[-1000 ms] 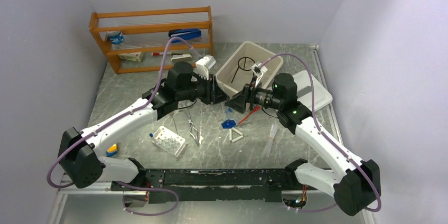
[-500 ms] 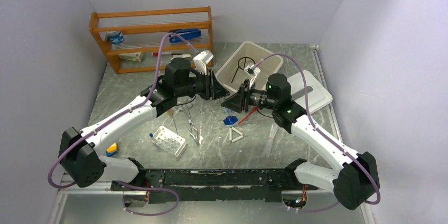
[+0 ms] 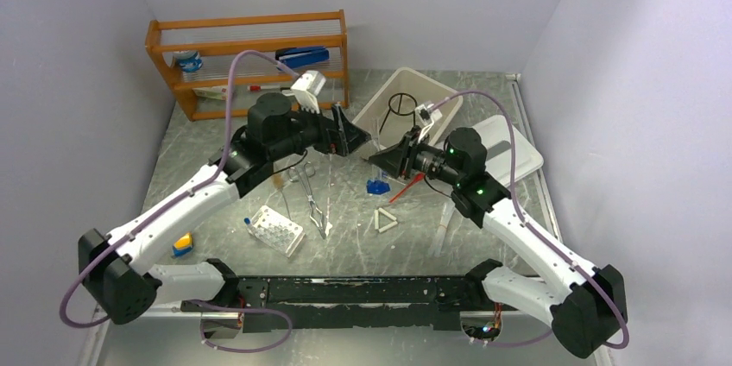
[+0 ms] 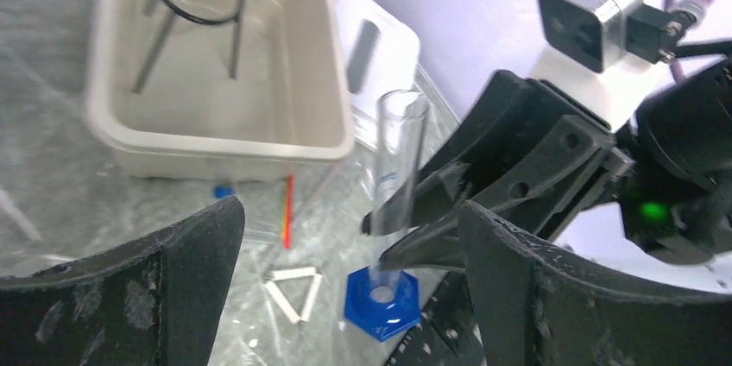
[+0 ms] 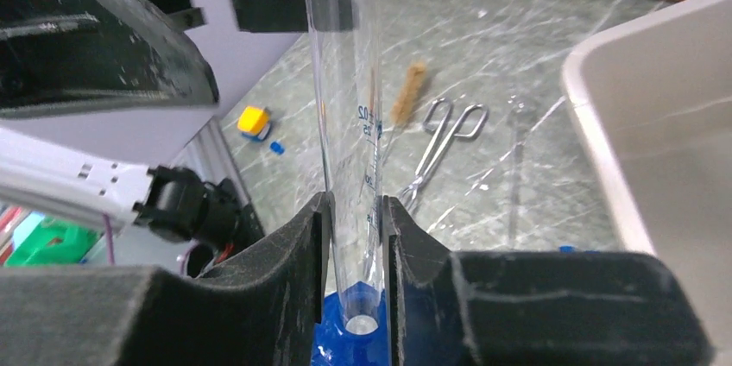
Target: Organize the chemistry lab equipment
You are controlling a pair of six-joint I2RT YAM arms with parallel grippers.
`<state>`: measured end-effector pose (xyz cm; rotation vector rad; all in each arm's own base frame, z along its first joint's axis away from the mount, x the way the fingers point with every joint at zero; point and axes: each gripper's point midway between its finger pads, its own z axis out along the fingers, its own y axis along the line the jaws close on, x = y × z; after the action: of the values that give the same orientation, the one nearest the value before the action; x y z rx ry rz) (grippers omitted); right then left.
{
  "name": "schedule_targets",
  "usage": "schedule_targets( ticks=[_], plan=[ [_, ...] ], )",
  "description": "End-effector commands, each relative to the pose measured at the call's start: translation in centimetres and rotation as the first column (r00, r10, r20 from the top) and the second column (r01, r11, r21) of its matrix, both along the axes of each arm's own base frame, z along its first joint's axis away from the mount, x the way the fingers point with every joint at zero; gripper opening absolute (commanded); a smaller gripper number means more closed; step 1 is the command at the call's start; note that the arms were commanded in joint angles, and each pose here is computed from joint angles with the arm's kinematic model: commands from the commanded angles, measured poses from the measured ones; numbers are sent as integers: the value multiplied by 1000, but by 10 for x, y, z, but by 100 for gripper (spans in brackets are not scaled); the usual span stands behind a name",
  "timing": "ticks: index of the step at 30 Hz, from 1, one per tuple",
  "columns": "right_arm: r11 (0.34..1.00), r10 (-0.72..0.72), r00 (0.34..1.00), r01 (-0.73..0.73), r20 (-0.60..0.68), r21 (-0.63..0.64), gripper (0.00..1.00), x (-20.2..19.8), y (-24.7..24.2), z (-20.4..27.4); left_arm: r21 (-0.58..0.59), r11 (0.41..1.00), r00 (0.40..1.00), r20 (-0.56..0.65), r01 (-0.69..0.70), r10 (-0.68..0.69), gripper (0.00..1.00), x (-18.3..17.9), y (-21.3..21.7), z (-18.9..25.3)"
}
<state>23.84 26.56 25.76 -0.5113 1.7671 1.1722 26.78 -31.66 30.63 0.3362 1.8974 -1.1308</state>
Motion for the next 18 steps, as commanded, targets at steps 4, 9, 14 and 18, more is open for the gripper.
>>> schedule_targets(
  ticks=[4, 9, 14, 18],
  plan=[
    [937, -349, 936, 349, 42, 20, 25, 46, -35, 30, 128, 918, 918, 190, -376, 349, 97, 28, 81, 30],
    [798, -603, 798, 603, 26, -1, 25, 81, -72, 39, 220, 900, 912, 259, -376, 318, 97, 14, 102, 18],
    [647, -759, 651, 754, -5, -111, 26, 112, -95, 35, 278, 896, 928, 242, -346, 283, 96, 6, 105, -4],
    [536, -838, 545, 815, -26, -221, 26, 130, -106, 16, 322, 891, 938, 237, -320, 252, 95, 4, 105, -18]
  ],
)
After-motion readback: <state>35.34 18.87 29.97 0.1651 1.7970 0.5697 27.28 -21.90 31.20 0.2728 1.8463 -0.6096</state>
